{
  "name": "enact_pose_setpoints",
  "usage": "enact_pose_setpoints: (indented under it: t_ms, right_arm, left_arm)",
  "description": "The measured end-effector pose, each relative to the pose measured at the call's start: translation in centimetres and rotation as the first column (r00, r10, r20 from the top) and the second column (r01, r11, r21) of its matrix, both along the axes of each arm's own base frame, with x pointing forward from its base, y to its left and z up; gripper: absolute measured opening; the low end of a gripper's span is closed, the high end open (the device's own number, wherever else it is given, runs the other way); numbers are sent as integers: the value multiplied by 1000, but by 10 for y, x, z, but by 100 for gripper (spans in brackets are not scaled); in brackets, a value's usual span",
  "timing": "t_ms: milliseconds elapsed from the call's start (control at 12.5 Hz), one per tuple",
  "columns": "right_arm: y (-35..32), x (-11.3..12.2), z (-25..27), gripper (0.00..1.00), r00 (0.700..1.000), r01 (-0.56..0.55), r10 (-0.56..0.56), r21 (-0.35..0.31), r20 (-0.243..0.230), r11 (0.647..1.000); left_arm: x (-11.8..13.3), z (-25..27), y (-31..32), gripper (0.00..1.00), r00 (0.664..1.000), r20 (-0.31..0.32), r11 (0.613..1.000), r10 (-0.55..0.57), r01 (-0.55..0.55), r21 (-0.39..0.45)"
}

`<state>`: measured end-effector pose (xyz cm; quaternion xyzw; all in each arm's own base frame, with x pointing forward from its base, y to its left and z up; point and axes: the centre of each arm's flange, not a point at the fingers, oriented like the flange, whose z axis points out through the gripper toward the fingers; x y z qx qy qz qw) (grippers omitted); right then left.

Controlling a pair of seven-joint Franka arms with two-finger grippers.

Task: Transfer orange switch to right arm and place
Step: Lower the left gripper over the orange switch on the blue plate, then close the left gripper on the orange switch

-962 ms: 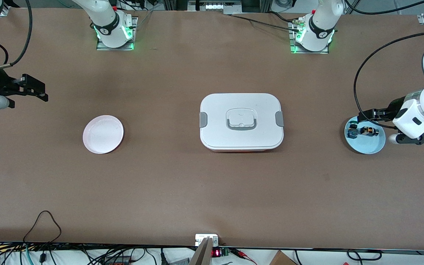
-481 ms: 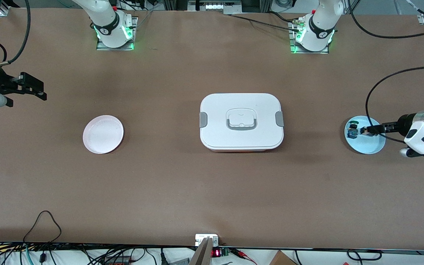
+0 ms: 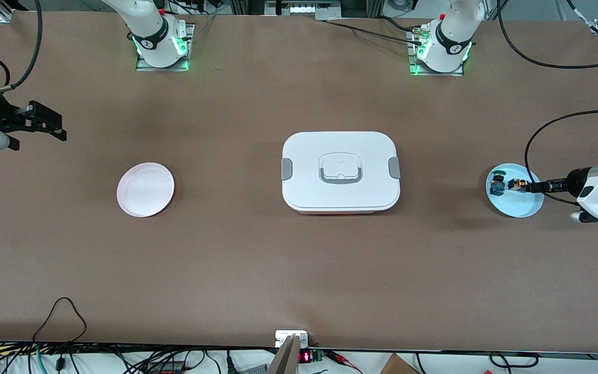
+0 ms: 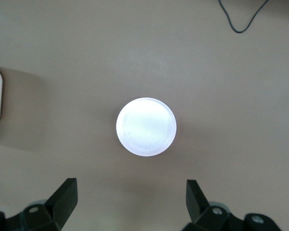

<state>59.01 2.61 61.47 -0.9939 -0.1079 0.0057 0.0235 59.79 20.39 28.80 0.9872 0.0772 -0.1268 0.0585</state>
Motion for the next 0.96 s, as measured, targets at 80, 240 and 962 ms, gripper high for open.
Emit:
enact_pose_setpoints:
  t_ms: [80,240,962]
  right_arm:
    - [1,0,-1,100,1000,0,0,12,-3,1000]
    - [2,0,-3,100,1000,0,0,23,-7,1000]
    - [-2,-1,-19,100,999,28,-23,103,-47,994]
  left_arm:
    - [-1,-9,4,100,1000,-6,1000,4,-4,-4]
    - [0,-24,6,100,1000,0,1000,4,-4,-3]
    - [-20,-86,9,100,995,96,999,24,-27,35]
